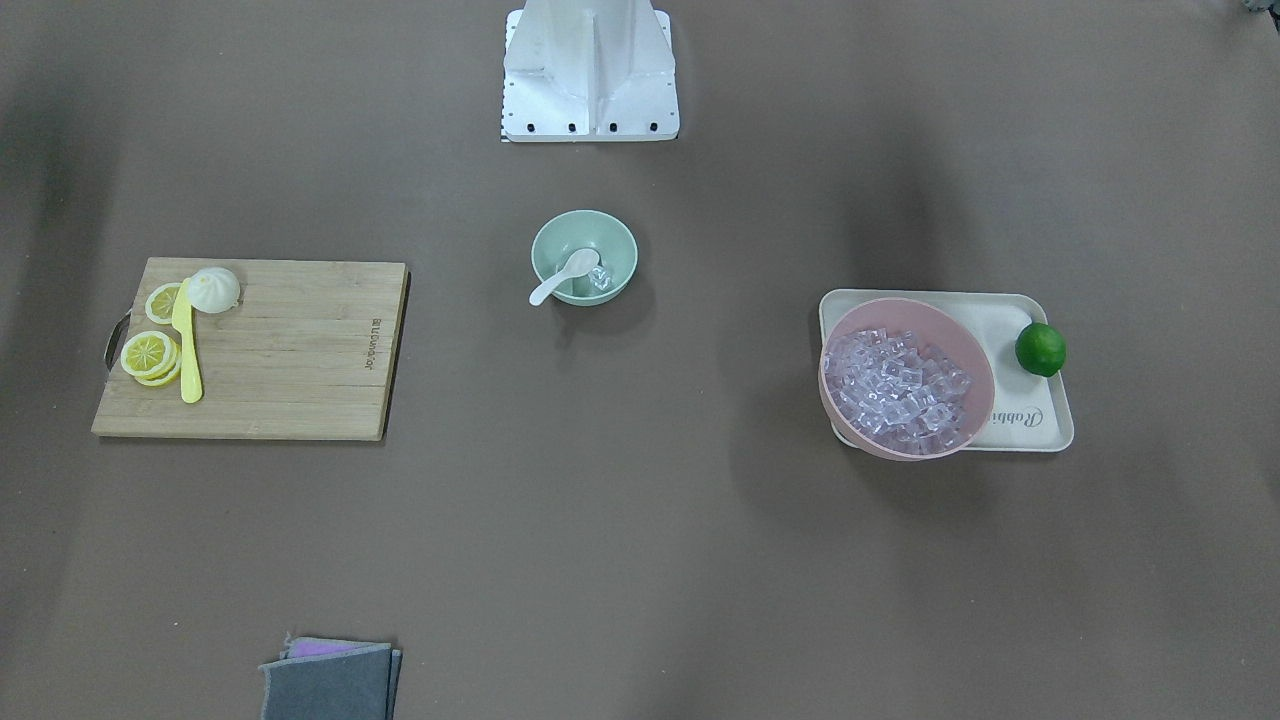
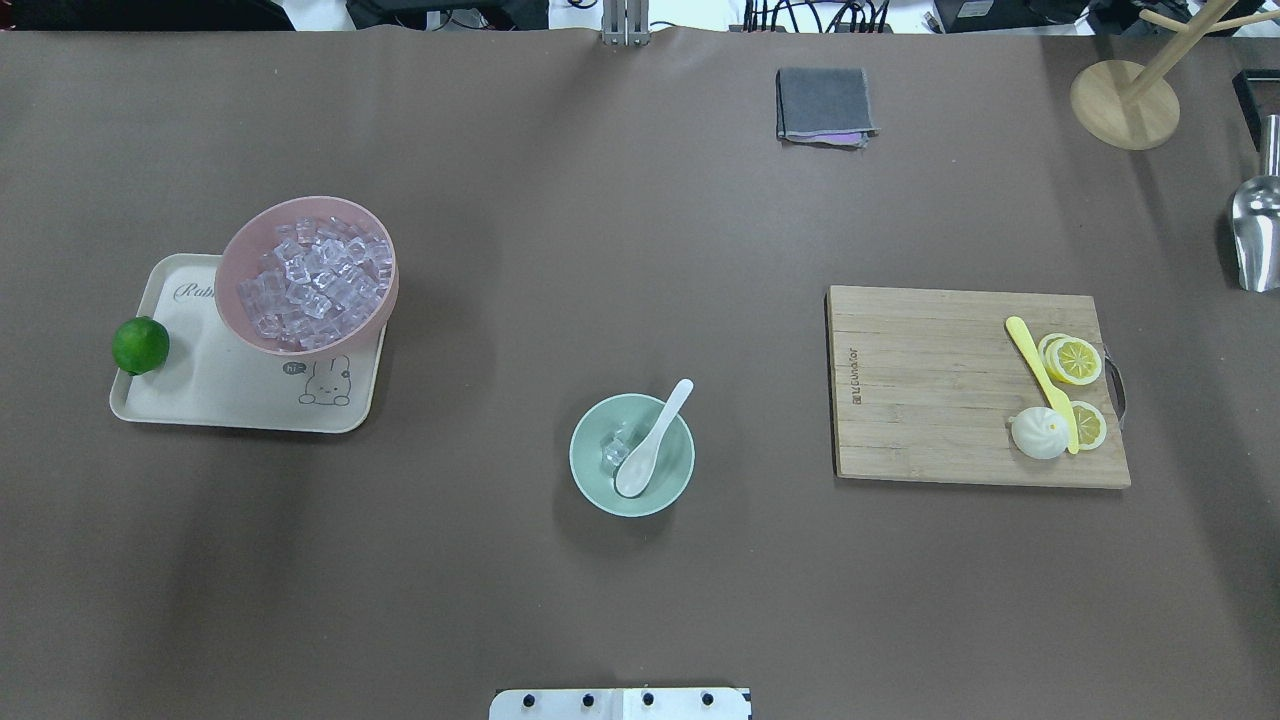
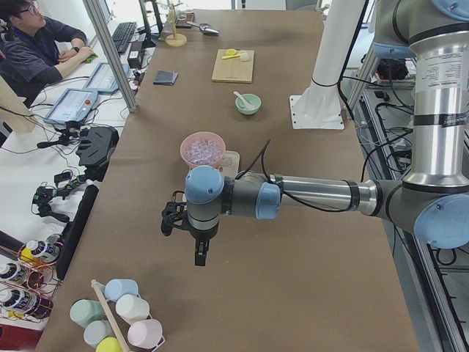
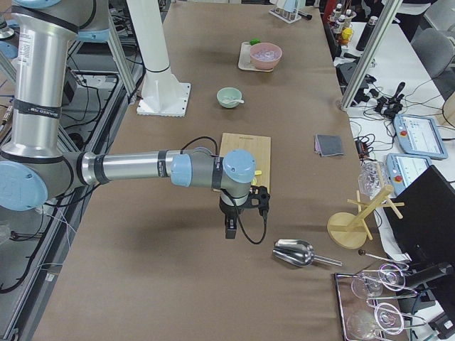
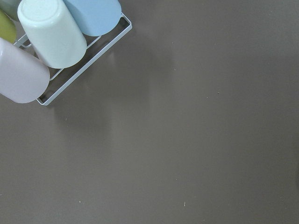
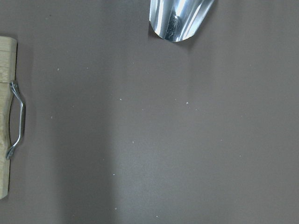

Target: Put spoon and ice into bowl

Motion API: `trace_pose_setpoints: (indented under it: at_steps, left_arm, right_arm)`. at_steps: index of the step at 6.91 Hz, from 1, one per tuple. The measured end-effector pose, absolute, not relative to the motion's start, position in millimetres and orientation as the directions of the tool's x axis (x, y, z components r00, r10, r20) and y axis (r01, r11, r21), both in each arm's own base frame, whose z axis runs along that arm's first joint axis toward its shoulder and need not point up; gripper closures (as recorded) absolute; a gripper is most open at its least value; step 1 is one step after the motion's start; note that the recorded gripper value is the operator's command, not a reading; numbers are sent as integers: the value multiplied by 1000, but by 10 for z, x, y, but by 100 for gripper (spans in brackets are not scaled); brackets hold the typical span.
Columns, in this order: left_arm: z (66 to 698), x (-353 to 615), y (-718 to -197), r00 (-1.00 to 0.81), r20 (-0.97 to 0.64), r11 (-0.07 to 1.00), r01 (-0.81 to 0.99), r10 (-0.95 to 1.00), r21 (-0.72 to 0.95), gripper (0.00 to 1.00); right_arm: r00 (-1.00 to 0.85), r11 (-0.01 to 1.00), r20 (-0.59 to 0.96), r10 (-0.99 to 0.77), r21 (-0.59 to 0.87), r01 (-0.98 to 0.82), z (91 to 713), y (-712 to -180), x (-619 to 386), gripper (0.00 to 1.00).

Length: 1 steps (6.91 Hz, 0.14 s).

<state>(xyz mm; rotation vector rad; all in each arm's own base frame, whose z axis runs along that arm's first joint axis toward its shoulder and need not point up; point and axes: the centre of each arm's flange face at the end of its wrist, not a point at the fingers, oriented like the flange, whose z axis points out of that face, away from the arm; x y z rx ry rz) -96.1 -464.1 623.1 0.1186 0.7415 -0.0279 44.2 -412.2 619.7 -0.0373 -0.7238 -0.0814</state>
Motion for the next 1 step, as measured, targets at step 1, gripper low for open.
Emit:
trace_pose_setpoints:
  at_steps: [1]
  left_arm:
    - [6231,-961,-4641,737,-676,993,67,17,98,2]
  right_arm:
    - [743,996,666,-66,1,88,6192,-4123,436,0]
